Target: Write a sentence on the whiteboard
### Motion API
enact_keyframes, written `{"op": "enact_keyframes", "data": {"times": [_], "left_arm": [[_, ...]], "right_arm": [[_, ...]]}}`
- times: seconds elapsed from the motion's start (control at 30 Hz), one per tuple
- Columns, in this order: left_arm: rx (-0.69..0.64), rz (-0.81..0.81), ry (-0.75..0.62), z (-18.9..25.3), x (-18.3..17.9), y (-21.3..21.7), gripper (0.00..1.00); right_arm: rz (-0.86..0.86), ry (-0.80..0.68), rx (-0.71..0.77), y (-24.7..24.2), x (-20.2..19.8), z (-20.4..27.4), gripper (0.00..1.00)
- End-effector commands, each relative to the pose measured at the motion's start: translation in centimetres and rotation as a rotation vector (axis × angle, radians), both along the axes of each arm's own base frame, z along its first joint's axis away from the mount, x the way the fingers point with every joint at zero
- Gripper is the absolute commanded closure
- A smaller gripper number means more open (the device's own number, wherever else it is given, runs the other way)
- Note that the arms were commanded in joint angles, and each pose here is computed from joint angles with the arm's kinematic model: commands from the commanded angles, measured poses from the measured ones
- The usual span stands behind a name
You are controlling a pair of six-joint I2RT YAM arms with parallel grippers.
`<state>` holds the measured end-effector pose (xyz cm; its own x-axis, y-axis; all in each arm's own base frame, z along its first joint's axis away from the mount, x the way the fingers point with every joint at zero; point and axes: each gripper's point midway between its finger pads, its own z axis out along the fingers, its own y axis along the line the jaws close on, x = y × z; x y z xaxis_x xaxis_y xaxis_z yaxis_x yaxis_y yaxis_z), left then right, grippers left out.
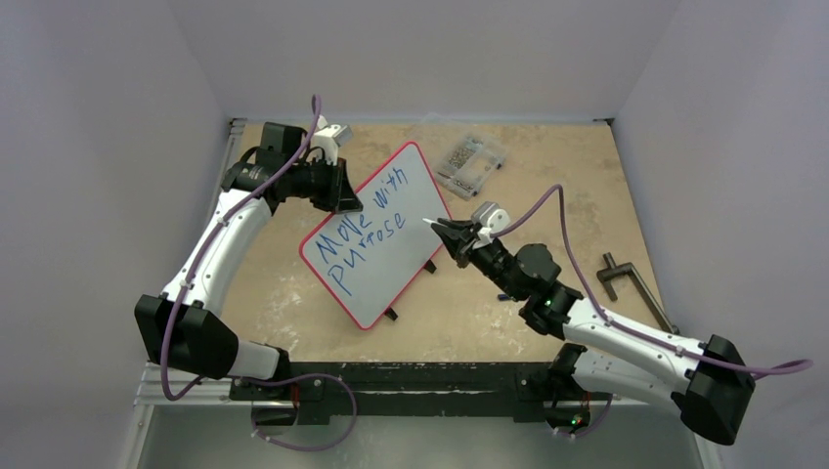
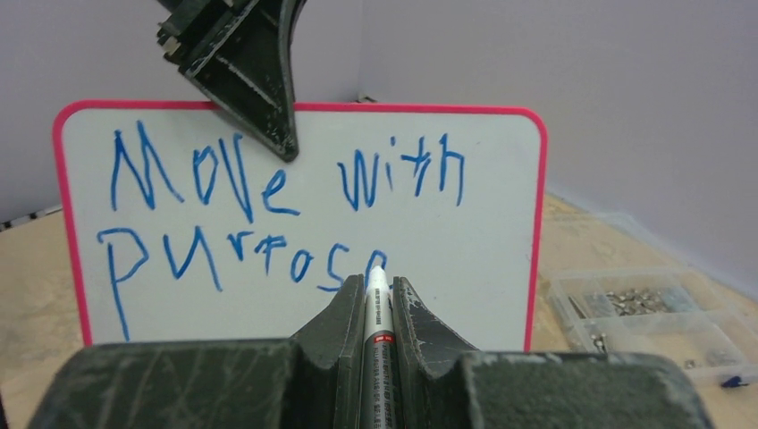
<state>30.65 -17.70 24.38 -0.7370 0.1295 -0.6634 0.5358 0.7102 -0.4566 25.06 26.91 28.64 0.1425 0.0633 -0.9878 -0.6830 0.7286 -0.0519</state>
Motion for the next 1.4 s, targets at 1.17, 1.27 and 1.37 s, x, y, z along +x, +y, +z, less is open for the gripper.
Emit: {"op": "enact_keyframes", "data": {"times": [1.17,1.27,1.37], "left_arm": [[0.008,0.040,-0.120,2.3,0.7,0.5,1.00],[0.011,0.041,-0.116,2.1,0.6,0.5,1.00],[0.012,0.043,-0.116,2.1,0.7,0.5,1.00]], "right_arm": [[0.494,0.027,-0.077,11.7,-9.7,-9.2,1.00],[0.490,0.031,-0.088,12.0,-9.4,-9.9,1.00],[0.487,0.041,-0.090,12.4,-9.2,-10.2,1.00]]}}
